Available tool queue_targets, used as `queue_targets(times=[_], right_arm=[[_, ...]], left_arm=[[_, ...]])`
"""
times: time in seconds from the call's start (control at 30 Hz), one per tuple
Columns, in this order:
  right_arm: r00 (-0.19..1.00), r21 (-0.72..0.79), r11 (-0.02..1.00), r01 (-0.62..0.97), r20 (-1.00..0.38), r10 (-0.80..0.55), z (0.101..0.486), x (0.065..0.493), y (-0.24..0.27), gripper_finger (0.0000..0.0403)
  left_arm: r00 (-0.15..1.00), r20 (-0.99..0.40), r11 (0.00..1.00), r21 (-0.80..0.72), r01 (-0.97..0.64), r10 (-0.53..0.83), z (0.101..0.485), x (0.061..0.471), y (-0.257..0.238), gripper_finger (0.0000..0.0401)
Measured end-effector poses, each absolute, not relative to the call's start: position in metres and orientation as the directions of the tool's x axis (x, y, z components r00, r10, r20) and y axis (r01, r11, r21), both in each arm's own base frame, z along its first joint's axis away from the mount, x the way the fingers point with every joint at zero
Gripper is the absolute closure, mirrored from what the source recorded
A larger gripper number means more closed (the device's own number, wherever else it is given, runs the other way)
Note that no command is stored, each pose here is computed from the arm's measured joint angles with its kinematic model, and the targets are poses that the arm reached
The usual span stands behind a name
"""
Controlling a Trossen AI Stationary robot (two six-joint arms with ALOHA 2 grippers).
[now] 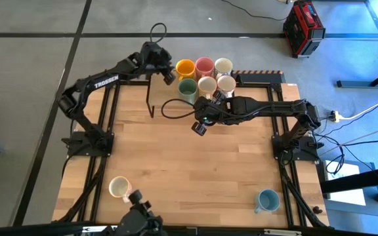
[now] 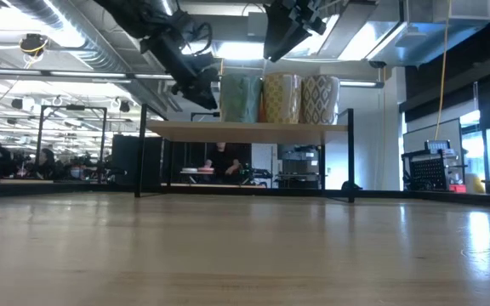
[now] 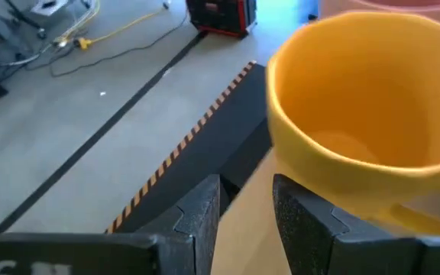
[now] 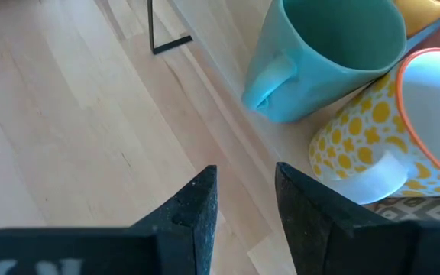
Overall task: Place coffee mugs
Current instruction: Adjust the yellow mug on the shelf
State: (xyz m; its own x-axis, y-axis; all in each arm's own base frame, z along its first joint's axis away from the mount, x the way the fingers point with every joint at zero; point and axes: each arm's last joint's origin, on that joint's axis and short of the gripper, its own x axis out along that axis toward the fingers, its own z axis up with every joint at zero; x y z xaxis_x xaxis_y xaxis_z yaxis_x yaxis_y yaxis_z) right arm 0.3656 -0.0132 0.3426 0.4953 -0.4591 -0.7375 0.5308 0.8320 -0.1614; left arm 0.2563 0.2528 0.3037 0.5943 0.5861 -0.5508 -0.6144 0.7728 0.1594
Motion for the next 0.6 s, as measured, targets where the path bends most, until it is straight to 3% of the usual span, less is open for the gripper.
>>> queue_targets(times=[0.6], right_arm=[[0.495, -0.174, 0.837, 0.519, -0.737, -0.461, 0.3426, 0.3656, -0.0134, 0.0281]], left_arm=[[0.625, -0.559, 0.805, 0.138, -0.577, 0.545, 0.3048, 0.2599, 0.247, 0.0283]])
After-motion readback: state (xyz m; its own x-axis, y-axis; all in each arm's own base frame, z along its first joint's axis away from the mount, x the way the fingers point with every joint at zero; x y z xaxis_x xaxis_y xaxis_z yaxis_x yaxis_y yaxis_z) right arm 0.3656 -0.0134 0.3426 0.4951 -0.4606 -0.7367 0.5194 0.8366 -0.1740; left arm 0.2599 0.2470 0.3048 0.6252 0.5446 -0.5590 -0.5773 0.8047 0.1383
